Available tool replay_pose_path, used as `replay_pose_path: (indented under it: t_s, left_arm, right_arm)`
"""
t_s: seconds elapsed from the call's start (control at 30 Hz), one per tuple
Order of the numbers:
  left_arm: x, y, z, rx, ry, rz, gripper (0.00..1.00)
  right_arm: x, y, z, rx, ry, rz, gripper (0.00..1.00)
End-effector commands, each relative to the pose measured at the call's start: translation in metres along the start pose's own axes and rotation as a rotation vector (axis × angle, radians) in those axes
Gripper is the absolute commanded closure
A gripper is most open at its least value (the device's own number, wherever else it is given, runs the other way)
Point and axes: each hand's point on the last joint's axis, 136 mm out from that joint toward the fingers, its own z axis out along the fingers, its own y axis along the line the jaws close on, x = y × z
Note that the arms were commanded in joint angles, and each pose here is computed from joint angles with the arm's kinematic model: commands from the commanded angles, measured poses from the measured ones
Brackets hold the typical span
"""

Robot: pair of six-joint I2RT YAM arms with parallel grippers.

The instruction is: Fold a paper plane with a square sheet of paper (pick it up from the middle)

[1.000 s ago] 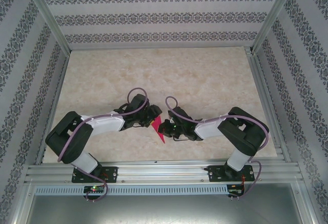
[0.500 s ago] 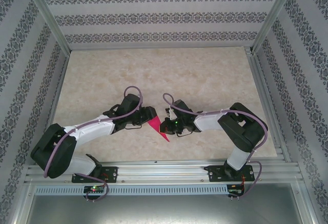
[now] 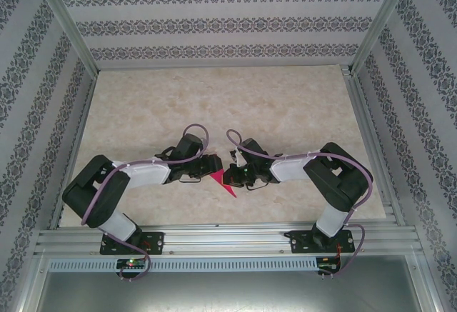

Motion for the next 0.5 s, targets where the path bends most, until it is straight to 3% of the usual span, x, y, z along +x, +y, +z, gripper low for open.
replay_pose_path:
  t_s: [0.0, 0.17, 0.47]
  left_arm:
    - [-0.026, -0.008, 0.003, 0.011, -0.071, 0.046, 0.50]
    - [-0.040, 0.027, 0.005, -0.074, -0.093, -0.015, 0.51]
    - [-0.055, 0.069, -0.004, -0.105, -0.097, -0.072, 0.51]
  right_arm:
    - [0.042, -0.074, 0.002, 0.236, 0.111, 0.112, 0.98]
    - [0.051, -0.083, 0.000, 0.268, 0.143, 0.108, 0.99]
    - [0.053, -0.083, -0.001, 0.274, 0.158, 0.098, 1.00]
